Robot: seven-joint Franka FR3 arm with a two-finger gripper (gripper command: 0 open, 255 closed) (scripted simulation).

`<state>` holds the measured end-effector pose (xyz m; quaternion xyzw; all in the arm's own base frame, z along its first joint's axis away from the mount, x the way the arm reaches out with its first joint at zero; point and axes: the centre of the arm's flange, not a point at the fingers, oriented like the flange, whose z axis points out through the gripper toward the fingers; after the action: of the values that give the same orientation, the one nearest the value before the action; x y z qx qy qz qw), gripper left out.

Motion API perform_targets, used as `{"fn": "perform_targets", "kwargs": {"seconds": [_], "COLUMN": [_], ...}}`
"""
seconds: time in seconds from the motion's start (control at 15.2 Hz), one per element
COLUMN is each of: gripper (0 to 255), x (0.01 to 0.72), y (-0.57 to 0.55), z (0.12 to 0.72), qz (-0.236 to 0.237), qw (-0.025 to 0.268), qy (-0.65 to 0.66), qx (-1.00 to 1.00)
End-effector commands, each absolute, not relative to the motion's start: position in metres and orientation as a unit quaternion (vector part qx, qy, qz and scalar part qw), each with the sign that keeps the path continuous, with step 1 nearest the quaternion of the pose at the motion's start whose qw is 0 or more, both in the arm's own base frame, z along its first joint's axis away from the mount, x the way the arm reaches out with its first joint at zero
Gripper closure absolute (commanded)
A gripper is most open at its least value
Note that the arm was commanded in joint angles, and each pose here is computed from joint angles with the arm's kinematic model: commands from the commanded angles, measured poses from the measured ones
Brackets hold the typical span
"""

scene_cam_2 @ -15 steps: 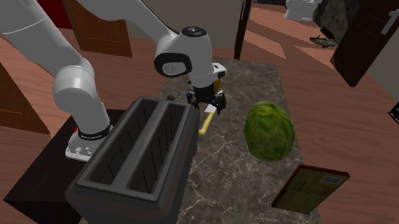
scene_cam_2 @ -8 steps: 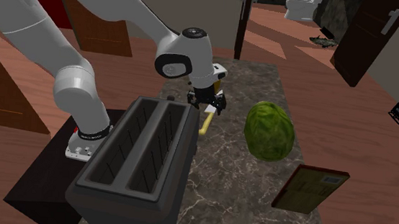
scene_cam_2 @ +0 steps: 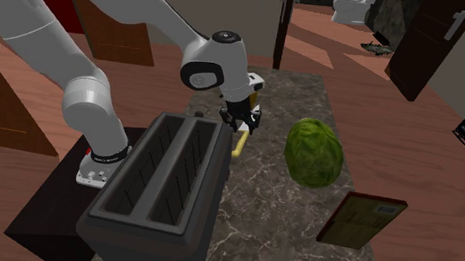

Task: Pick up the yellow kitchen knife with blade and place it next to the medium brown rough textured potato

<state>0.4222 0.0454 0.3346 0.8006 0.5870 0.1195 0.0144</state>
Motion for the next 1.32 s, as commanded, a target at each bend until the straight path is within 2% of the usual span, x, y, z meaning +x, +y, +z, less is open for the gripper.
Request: {"fn": "perform_targets", "kwargs": {"seconds": [0.0, 1.25], "gripper": [255, 255], "x": [0.422, 0.422], "y": [0.044, 0.044], "z": [0.331, 0.427], "qz": [0.117, 0.117], "qw": [0.014, 0.014], "qy": [0.586, 0.586], "qx": [0.802, 0.802]}}
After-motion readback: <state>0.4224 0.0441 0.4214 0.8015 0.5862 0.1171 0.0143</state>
